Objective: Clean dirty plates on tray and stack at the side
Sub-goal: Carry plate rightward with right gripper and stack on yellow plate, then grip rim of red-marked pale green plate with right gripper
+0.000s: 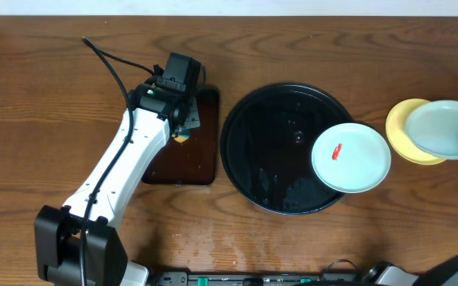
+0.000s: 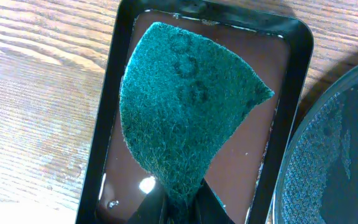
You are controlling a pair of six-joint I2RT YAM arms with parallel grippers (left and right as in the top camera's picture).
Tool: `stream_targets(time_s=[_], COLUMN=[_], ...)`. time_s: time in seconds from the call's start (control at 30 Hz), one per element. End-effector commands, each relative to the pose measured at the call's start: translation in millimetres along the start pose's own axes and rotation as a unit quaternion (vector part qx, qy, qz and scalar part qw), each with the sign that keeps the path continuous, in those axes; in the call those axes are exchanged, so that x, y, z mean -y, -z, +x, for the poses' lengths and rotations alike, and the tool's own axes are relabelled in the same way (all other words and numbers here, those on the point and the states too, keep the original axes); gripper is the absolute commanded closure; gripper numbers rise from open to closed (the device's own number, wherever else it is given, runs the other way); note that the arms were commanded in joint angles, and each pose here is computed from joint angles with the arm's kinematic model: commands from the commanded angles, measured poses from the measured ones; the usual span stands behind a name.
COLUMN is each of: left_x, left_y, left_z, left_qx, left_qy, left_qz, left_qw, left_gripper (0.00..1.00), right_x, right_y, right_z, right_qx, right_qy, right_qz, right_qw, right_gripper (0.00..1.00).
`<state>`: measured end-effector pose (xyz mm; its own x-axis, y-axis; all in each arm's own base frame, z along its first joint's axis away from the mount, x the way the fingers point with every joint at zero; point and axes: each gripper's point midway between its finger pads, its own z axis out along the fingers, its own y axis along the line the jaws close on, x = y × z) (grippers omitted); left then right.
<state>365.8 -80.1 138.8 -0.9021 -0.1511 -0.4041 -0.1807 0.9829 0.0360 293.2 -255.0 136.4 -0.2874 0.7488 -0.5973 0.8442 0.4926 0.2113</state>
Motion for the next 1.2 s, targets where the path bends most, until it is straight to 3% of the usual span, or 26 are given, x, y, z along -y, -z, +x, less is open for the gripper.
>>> stream_targets(time_s=[0.0, 0.2, 0.4, 0.53, 0.77, 0.93, 1.07, 1.17], left_x=[-2.2, -2.2, -2.2, -2.2, -2.2, -2.2, -2.3, -2.2], left_y=[-4.9, -4.9, -4.9, -4.9, -4.9, -4.9, -4.9, -5.0], left_z=[1.9, 1.9, 1.9, 1.8, 1.9, 1.9, 2.0, 1.8], left_qx=[-0.005, -0.005, -0.005, -0.005, -0.006, -0.006, -0.006, -0.005], left_qy=[-0.003, -0.003, -0.003, -0.003, -0.003, -0.003, -0.003, -0.003], left_qz=[-0.006, -0.006, -0.006, -0.006, -0.006, -0.006, -0.007, -0.006], left_qw=[1.0, 1.0, 1.0, 1.0, 1.0, 1.0, 1.0, 1.0], left_gripper=[0.92, 0.92, 0.92, 0.92, 0.92, 0.92, 0.92, 0.92], right_x=[8.4, -21.0, -28.2, -42.5, -70.5, -84.8, -88.9, -82.3], right_y=[-24.9, -70.1, -88.0, -79.0, -23.9, 25.6, 57.2, 67.0], right_z=[11.7, 48.4, 63.3, 62.2, 45.0, 58.1, 94.4, 121.7], right_qx=[-0.035, -0.113, -0.129, -0.131, -0.158, -0.191, -0.232, -0.261], right_qy=[-0.022, 0.014, 0.047, 0.07, 0.095, 0.139, 0.194, 0.217], right_qz=[0.005, -0.088, -0.098, -0.131, -0.153, -0.123, -0.093, -0.047], right_qw=[0.999, 0.99, 0.986, 0.98, 0.971, 0.964, 0.949, 0.939], right_gripper=[0.99, 0.99, 0.98, 0.73, 0.58, 0.58, 0.68, 0.71])
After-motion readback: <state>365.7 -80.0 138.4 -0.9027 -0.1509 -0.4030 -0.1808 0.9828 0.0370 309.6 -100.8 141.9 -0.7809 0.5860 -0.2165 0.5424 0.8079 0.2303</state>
